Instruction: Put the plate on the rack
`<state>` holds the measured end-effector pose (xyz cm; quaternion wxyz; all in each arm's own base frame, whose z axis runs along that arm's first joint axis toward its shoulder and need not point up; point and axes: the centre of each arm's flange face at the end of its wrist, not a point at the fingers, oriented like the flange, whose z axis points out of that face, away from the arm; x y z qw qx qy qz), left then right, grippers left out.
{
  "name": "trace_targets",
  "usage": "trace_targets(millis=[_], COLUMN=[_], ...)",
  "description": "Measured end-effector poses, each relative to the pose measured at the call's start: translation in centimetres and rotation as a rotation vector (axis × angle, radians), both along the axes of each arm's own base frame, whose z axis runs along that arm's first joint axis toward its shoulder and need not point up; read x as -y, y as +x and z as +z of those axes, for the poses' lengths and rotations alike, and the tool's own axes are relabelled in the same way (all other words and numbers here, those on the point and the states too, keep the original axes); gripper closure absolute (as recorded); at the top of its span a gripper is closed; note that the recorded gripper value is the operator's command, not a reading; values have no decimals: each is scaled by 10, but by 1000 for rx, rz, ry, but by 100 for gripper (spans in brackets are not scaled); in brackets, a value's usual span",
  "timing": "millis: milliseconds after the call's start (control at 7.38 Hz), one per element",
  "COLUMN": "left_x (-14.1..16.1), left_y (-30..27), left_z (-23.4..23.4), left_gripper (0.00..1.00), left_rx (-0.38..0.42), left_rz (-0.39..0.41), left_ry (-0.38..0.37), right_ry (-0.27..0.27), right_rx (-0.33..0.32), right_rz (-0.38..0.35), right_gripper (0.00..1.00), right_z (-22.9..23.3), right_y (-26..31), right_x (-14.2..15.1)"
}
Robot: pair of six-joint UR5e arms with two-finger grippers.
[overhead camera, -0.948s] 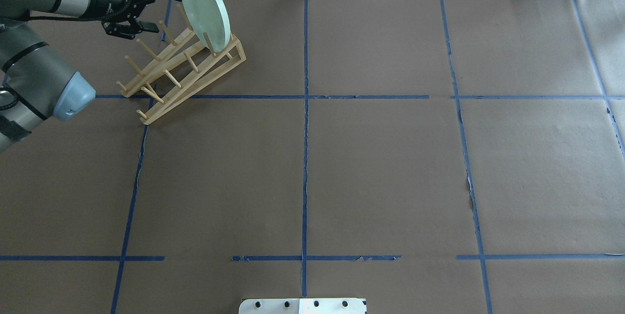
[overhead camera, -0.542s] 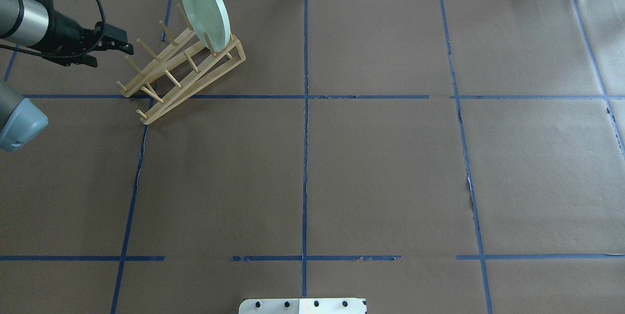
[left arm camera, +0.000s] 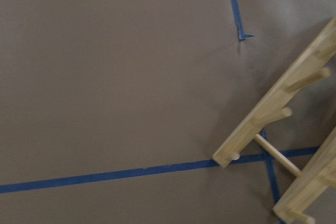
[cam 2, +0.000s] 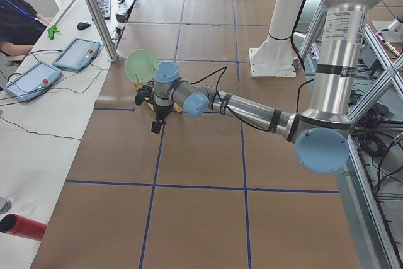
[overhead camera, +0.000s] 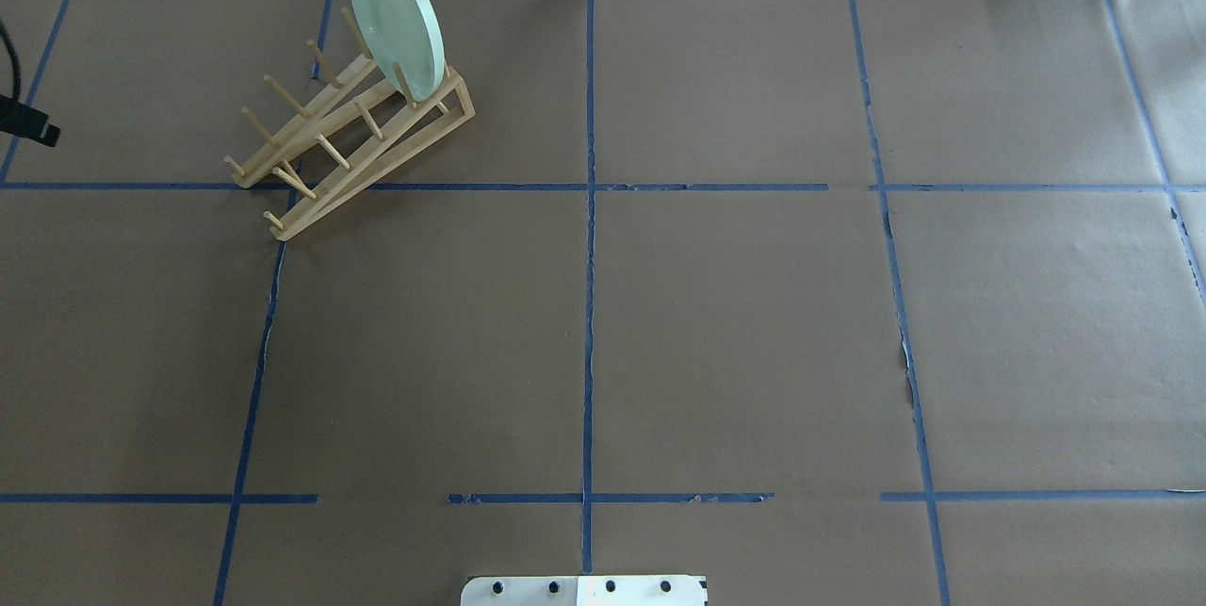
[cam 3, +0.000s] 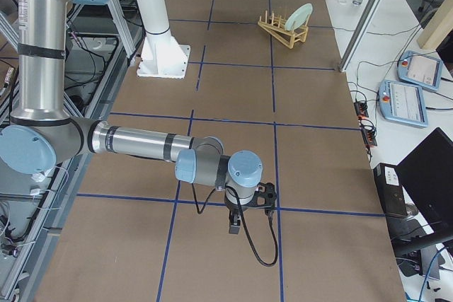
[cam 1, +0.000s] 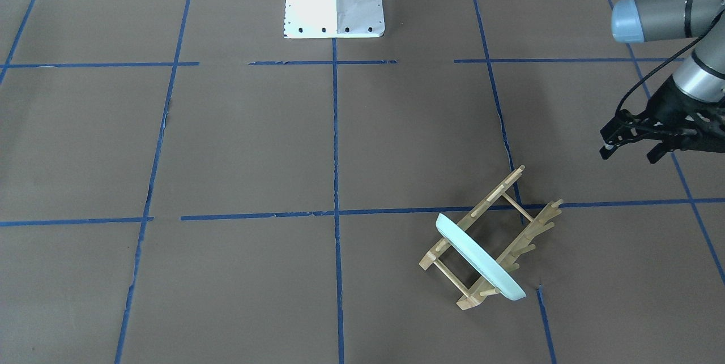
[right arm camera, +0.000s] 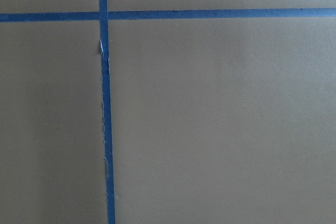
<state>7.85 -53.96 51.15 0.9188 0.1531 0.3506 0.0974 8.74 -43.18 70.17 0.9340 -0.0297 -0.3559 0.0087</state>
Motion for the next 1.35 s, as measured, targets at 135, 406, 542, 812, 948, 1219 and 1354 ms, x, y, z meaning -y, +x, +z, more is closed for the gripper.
trace_targets(millis=[135, 406, 542, 812, 948, 1219, 1354], left_x=[-4, -18, -24, -42, -52, -60, -61], left_y=[-53, -117, -128, -143, -154, -167, -167], left_z=[24, 56, 68, 92, 102, 111, 116], left_gripper=[0, 0, 0, 0, 0, 0, 0], left_rx=[54, 80, 56, -6, -19, -20, -19], left_rz=[58, 100, 100, 81, 58, 31, 29], left_ry=[-9, -148, -198, -251, -250, -243, -249], right_ry=[0, 0, -1, -1, -1, 0, 0], right_rx=[0, 0, 0, 0, 0, 0, 0], right_rz=[0, 0, 0, 1, 1, 0, 0], right_gripper=[0, 0, 0, 0, 0, 0, 0], right_z=[0, 0, 0, 0, 0, 0, 0], right_y=[0, 0, 0, 0, 0, 0, 0], right_x=[0, 0, 0, 0, 0, 0, 0])
